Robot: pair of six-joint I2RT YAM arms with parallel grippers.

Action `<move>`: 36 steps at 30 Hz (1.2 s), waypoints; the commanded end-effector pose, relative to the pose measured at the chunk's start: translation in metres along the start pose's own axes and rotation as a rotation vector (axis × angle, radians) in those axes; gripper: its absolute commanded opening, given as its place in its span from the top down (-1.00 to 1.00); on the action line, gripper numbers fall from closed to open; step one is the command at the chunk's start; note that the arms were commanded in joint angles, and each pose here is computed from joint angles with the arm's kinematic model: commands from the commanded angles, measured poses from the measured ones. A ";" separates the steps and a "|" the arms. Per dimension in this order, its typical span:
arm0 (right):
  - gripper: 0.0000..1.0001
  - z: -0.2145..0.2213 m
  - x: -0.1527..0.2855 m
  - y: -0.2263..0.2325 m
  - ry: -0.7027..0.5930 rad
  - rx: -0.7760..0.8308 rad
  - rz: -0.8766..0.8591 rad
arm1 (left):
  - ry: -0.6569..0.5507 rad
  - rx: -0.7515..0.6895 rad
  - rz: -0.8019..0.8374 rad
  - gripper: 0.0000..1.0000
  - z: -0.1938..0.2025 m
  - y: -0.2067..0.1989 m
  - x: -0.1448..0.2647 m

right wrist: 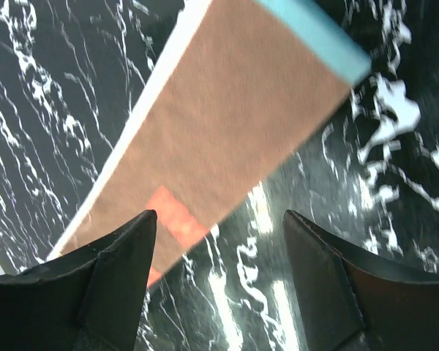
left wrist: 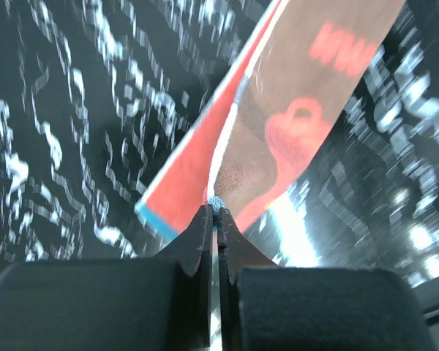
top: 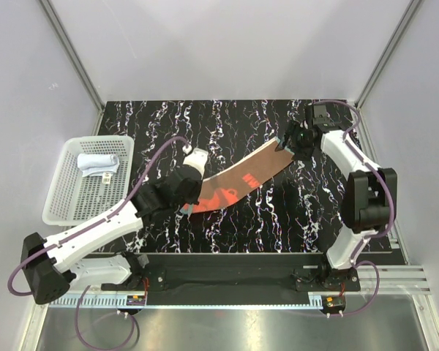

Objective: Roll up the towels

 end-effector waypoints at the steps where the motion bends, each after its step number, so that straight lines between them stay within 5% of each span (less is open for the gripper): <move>1: -0.53 -0.033 -0.008 0.017 -0.056 -0.001 -0.046 | 0.019 -0.011 0.005 1.00 0.011 0.002 0.002; 15: -0.11 -0.098 -0.105 0.020 -0.097 0.068 0.128 | -0.031 -0.055 -0.002 1.00 0.011 0.018 0.021; 30: 0.12 -0.071 -0.152 0.011 -0.041 0.125 0.230 | -0.010 -0.071 -0.032 1.00 0.010 0.018 0.014; 36: 0.40 -0.067 -0.153 0.006 -0.034 0.122 0.247 | -0.015 -0.065 -0.041 1.00 0.010 0.019 0.014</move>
Point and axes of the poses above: each gripper's point midway between its finger pads, its own x axis back along the fingers, its own y axis along the line the jaws close on, z = x × y, the point moved 3 cm from there along x, back along the fingers, and after that the axes turned 1 degree about -x, right-handed, at the moved point
